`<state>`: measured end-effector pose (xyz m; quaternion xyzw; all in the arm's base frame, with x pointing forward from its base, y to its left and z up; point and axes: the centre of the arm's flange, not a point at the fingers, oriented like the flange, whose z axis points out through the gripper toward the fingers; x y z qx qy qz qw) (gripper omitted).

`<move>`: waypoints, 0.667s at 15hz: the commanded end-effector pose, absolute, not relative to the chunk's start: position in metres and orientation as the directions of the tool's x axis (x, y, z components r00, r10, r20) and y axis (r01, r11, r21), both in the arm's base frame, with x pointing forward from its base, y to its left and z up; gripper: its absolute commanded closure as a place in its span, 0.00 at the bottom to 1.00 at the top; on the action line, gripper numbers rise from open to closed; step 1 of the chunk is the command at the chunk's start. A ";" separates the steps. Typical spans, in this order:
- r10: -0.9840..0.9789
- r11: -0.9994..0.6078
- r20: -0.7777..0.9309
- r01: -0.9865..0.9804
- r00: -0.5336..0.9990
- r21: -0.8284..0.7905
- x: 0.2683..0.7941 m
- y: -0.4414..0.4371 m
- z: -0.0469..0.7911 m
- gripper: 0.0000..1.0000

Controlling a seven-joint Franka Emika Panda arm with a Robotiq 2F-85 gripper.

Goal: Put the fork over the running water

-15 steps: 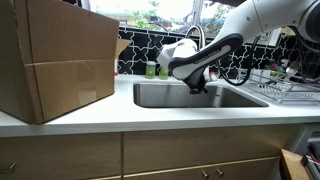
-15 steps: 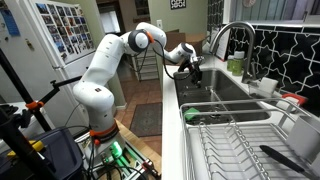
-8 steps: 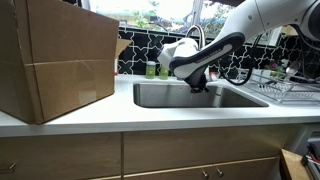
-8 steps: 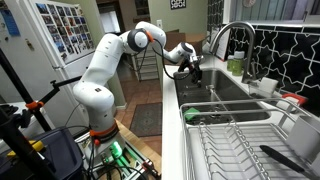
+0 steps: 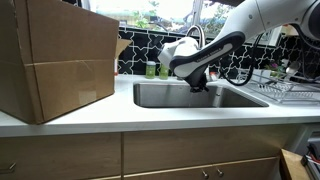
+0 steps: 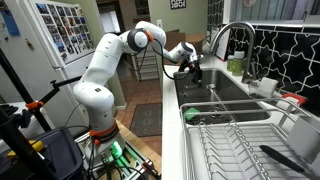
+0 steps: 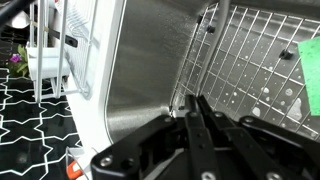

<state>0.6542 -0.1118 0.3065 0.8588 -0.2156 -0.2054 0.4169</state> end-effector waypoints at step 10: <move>-0.517 -0.588 -0.096 -0.271 0.851 0.762 0.663 -0.114 0.316 0.99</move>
